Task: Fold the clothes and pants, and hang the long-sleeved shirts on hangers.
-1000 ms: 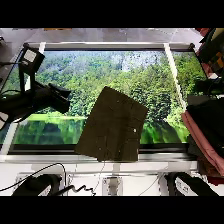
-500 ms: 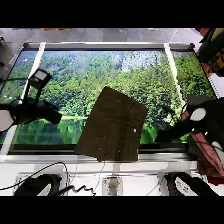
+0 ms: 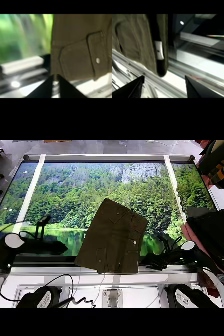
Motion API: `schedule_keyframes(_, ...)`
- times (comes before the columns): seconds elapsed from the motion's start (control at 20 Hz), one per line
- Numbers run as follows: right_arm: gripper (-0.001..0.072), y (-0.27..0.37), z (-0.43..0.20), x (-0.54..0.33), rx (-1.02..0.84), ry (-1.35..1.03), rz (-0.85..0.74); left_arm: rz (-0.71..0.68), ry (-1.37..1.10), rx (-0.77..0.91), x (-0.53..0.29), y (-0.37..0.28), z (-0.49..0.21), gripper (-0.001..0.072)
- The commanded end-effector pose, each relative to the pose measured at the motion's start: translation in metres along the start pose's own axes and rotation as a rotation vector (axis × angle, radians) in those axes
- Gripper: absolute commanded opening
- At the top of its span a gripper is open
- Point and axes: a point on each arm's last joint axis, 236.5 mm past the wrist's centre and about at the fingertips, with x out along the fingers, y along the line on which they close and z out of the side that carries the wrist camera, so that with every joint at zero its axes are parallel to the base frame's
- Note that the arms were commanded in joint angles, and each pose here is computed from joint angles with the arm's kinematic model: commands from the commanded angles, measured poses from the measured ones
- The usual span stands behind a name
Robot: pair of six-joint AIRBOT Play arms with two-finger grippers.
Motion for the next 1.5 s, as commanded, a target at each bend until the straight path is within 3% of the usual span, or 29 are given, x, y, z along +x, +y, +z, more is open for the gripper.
schedule_keyframes(0.0, 0.0558, 0.004, -0.003, 0.016, 0.036, 0.018, 0.011, -0.085, 0.045, -0.099, 0.020, -0.004, -0.026, 0.0604)
schedule_keyframes(0.05, 0.0558, 0.009, -0.009, 0.024, 0.038, 0.052, 0.022, -0.084, 0.052, -0.116, 0.023, -0.003, -0.030, 0.0689)
schedule_keyframes(0.3, 0.0533, 0.009, -0.007, 0.051, 0.052, 0.071, -0.001, -0.088, 0.093, -0.161, 0.036, 0.005, -0.038, 0.0686)
schedule_keyframes(0.35, 0.0456, 0.008, -0.009, 0.053, 0.053, 0.082, -0.005, -0.093, 0.119, -0.178, 0.041, 0.007, -0.042, 0.0686)
schedule_keyframes(0.4, 0.0425, 0.006, -0.006, 0.054, 0.042, 0.070, -0.010, -0.096, 0.139, -0.193, 0.046, 0.010, -0.044, 0.0686)
schedule_keyframes(0.55, 0.0132, 0.004, 0.014, 0.053, -0.007, -0.007, -0.026, -0.107, 0.122, -0.239, 0.065, 0.020, -0.032, 0.0686)
schedule_keyframes(0.6, 0.0081, 0.007, 0.017, 0.052, -0.033, -0.014, -0.023, -0.130, 0.108, -0.243, 0.071, 0.019, -0.027, 0.0684)
schedule_keyframes(0.7, 0.0049, 0.012, 0.024, 0.049, -0.077, -0.029, -0.020, -0.186, 0.096, -0.265, 0.082, 0.014, -0.019, 0.0586)
schedule_keyframes(0.85, 0.0049, 0.018, 0.037, 0.045, -0.097, -0.062, -0.020, -0.227, 0.156, -0.318, 0.098, 0.015, -0.029, 0.0583)
schedule_keyframes(0.9, 0.0049, 0.020, 0.042, 0.043, -0.104, -0.076, -0.021, -0.247, 0.194, -0.313, 0.101, 0.013, -0.036, 0.0526)
schedule_keyframes(0.95, 0.0049, 0.022, 0.048, 0.041, -0.113, -0.093, -0.022, -0.261, 0.219, -0.306, 0.104, 0.012, -0.042, 0.0420)
schedule_keyframes(1.1, 0.0048, 0.036, 0.066, 0.032, -0.155, -0.132, -0.015, -0.301, 0.210, -0.281, 0.106, 0.006, -0.039, 0.0036)
schedule_keyframes(1.25, 0.0047, 0.070, 0.086, 0.010, -0.266, -0.172, 0.008, -0.393, 0.145, -0.212, 0.087, -0.016, -0.009, 0.0007)
schedule_keyframes(1.45, 0.0047, 0.139, 0.101, -0.051, -0.508, -0.307, 0.028, -0.423, -0.053, 0.019, 0.009, -0.054, 0.065, 0.0006)
